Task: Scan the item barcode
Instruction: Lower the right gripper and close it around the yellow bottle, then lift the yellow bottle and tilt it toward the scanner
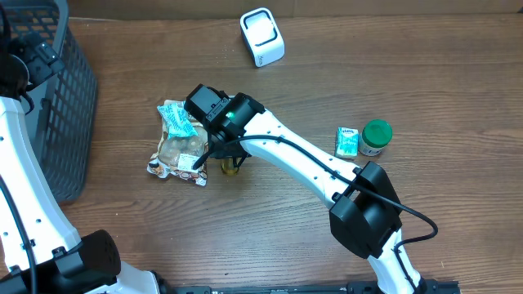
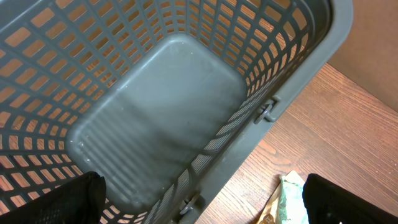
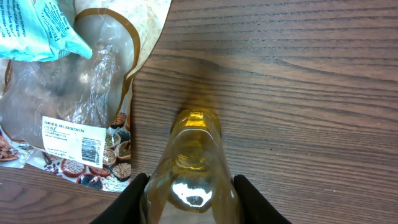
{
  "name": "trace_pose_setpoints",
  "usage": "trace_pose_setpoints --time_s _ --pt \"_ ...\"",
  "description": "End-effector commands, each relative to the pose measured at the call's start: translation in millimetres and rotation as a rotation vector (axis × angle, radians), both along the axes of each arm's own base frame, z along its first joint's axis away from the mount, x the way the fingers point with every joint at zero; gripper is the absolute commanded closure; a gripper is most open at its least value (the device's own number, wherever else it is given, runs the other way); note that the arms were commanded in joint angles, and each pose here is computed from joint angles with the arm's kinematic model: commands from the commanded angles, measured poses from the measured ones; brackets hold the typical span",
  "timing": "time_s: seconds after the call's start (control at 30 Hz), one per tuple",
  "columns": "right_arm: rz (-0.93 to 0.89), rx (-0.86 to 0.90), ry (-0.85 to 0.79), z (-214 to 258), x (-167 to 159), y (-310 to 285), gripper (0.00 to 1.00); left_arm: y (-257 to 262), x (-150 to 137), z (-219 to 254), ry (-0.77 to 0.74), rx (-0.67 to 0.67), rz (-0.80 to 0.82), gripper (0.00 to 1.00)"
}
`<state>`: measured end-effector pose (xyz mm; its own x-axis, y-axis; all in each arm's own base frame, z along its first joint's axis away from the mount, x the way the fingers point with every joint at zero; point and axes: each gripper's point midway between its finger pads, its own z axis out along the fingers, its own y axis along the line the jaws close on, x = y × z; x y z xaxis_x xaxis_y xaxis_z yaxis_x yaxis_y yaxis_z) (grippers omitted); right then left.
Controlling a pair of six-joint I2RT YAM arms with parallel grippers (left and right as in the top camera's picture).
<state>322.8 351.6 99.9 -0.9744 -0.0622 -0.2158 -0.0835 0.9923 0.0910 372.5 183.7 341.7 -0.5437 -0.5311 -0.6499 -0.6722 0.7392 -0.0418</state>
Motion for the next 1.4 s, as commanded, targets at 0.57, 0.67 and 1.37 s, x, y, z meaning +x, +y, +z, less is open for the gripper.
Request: trace_pose_setpoints --time_s 0.57,0.67,1.37 --pt "0.047 0.186 0.074 36 5 9 0.89 0 2 3 -0.001 0.014 -0.014 0.0" --pt "0.088 0.284 0.134 52 4 6 0.89 0 2 3 -0.001 0.014 -0.014 0.01" --pt "0.545 0.919 0.309 134 -10 -29 0.89 0 2 3 -0.001 0.014 -0.014 0.0"
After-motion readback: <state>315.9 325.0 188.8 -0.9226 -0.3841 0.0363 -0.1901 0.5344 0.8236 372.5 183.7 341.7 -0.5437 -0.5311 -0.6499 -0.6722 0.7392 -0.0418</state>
